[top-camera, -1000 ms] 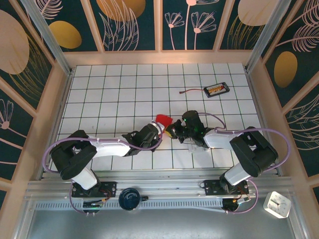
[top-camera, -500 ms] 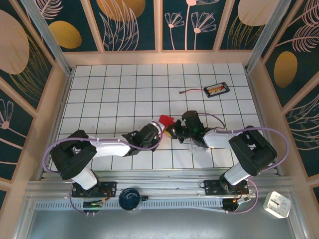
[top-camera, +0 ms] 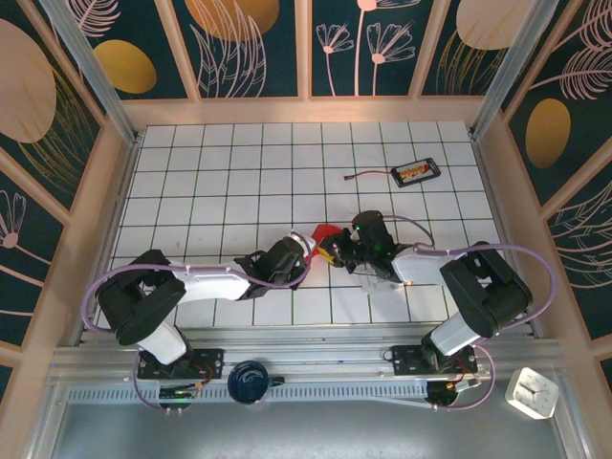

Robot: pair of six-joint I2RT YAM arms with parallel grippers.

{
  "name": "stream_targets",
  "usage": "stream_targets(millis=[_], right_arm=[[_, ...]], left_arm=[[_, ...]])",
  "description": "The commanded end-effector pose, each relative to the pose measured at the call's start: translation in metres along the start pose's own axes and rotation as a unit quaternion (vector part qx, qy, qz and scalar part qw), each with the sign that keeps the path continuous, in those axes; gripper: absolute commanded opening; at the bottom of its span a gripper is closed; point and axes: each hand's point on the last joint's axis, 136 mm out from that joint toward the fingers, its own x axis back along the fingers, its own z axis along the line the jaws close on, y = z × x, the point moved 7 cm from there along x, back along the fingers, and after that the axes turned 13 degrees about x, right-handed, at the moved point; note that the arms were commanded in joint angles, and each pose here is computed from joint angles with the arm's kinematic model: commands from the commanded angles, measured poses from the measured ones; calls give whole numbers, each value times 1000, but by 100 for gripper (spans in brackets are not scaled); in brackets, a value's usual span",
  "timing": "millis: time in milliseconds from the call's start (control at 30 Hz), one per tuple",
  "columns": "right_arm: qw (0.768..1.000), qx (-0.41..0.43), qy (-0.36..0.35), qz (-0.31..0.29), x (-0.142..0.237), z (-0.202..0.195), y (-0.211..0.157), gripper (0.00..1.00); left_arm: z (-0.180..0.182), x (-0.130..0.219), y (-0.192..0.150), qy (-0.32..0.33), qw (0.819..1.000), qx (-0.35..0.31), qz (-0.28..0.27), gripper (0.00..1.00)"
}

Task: Fold a paper plane with a square sheet of paper (pick it up from the middle)
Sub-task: Fold the wing for the fifth time at the center of the table.

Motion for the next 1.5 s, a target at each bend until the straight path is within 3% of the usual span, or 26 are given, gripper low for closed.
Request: stream_targets(millis=[0, 167, 367, 600, 867, 1100, 1467], right_arm=[[1000, 23, 15, -11, 11, 13, 6, 25], [998, 60, 8, -22, 21, 20, 13, 36], [992, 123, -23, -22, 28, 23, 17, 38], [967, 205, -139, -62, 50, 12, 37, 39], [972, 175, -135, -76, 53, -1, 38, 46], [988, 111, -76, -78, 45, -16, 45, 54], [990, 107, -59, -73, 29, -13, 55, 53]], left_arm=[[-6, 2, 1, -27, 1000, 15, -3, 0], [-10, 0, 1, -73, 996, 44, 20, 0], [-9, 1, 3, -129, 986, 89, 48, 0], [-9, 1, 5, -119, 988, 83, 53, 0], [-8, 0, 7, -109, 989, 78, 53, 0], [-7, 0, 8, -108, 990, 74, 51, 0], [-8, 1, 8, -110, 990, 68, 49, 0]])
